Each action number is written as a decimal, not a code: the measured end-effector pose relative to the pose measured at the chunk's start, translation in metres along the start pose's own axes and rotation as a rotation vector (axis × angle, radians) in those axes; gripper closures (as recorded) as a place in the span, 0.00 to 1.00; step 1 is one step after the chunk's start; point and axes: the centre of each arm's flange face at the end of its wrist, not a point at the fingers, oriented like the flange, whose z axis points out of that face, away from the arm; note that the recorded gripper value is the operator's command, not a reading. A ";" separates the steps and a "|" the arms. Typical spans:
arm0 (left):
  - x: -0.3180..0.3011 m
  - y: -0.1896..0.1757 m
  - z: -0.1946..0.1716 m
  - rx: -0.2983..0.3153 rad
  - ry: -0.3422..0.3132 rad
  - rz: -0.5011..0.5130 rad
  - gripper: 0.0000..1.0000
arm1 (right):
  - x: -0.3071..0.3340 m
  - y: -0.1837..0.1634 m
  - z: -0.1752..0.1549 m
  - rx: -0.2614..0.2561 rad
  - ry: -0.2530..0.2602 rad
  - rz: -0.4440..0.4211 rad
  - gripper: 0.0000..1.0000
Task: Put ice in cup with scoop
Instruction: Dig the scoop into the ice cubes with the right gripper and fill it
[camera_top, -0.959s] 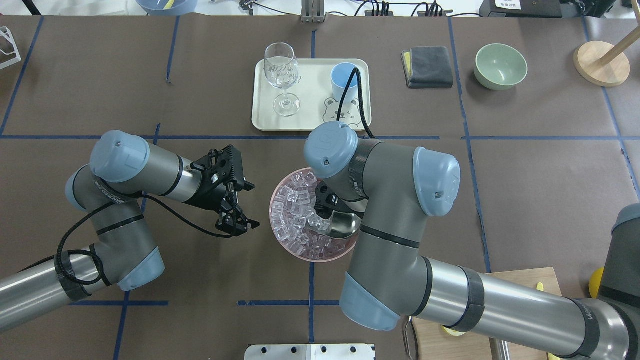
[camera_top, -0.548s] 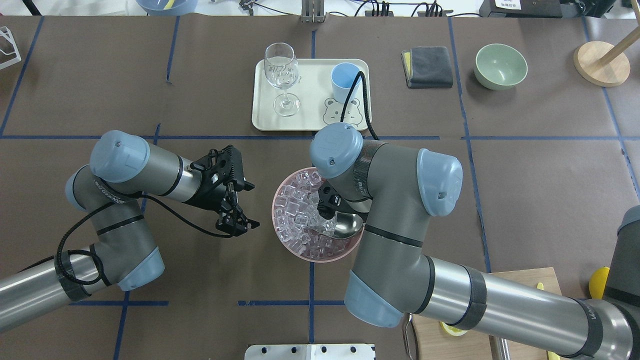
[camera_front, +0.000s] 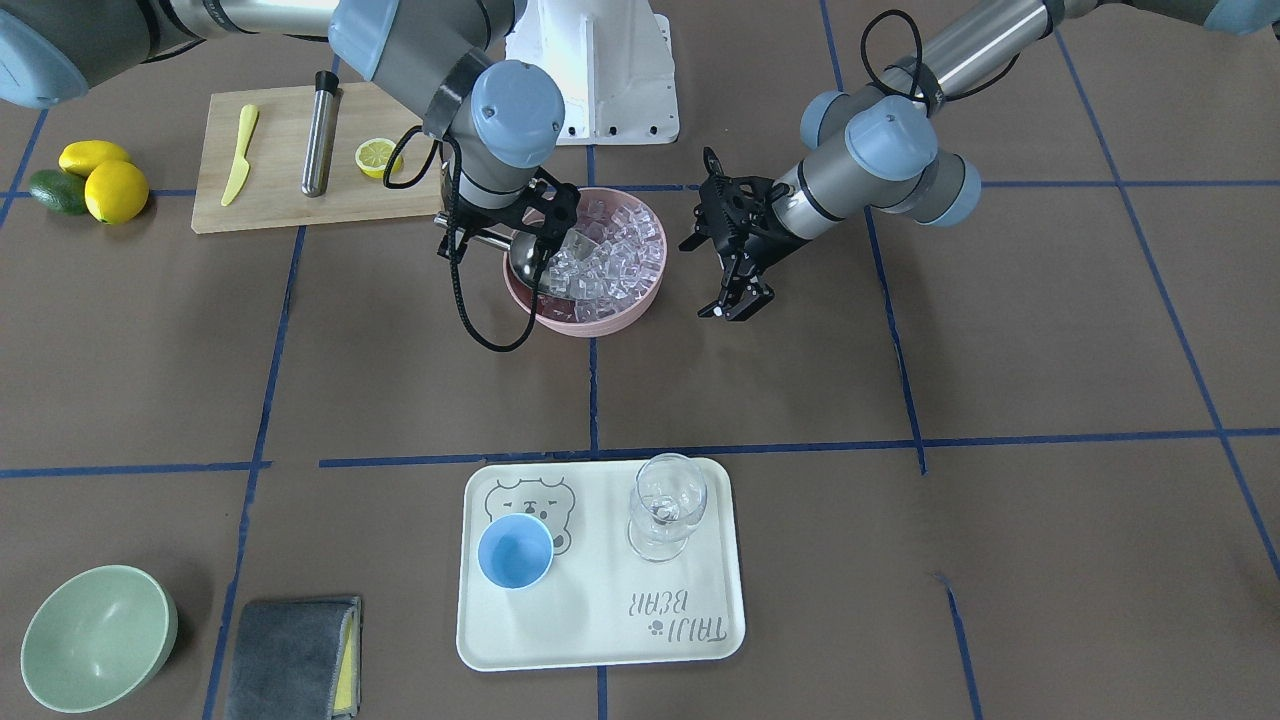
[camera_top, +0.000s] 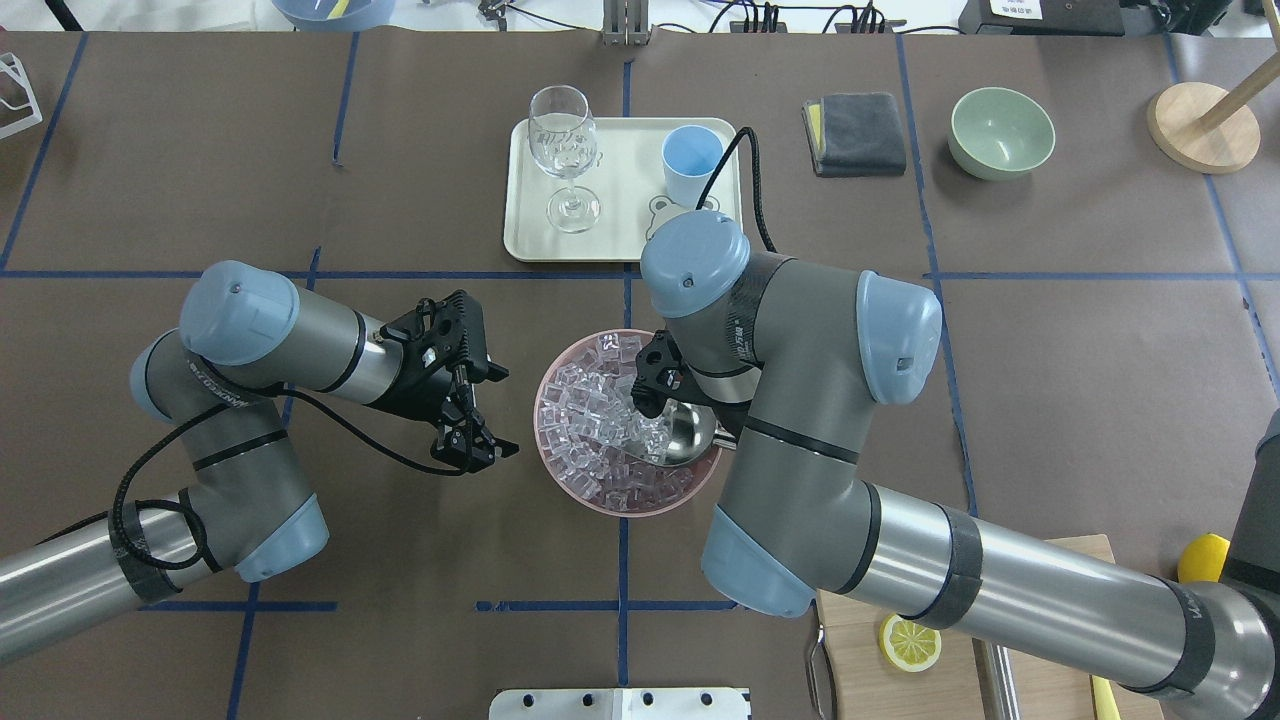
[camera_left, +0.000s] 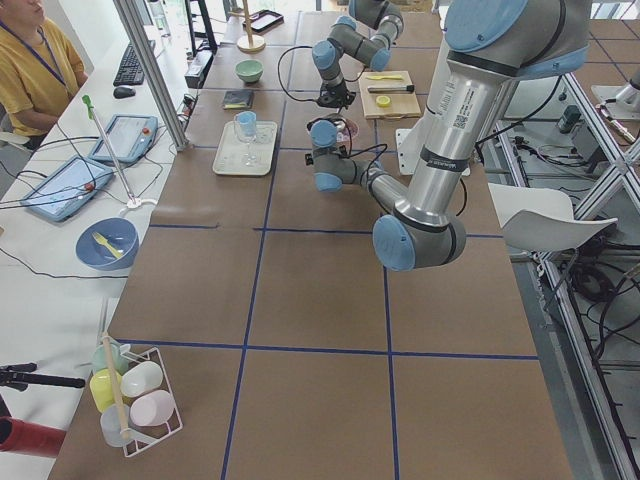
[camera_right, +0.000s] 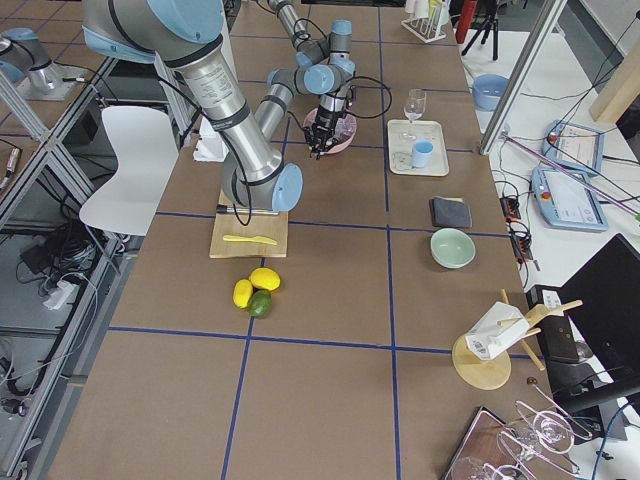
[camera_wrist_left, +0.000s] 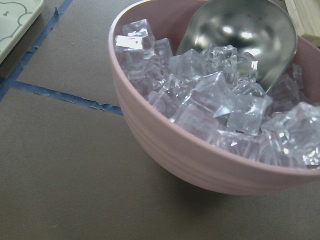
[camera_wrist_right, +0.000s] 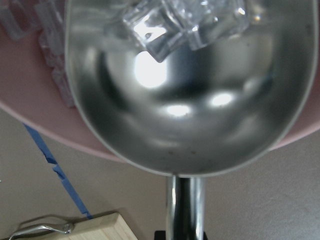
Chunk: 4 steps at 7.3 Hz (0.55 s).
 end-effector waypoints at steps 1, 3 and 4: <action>0.000 0.000 0.000 0.000 0.000 0.001 0.00 | -0.001 -0.001 -0.004 0.034 -0.005 -0.004 1.00; 0.000 0.000 0.000 -0.001 0.000 0.002 0.00 | -0.003 0.000 -0.011 0.085 -0.005 -0.012 1.00; 0.000 0.000 0.000 -0.001 0.000 0.002 0.00 | -0.002 0.004 -0.007 0.103 -0.003 -0.017 1.00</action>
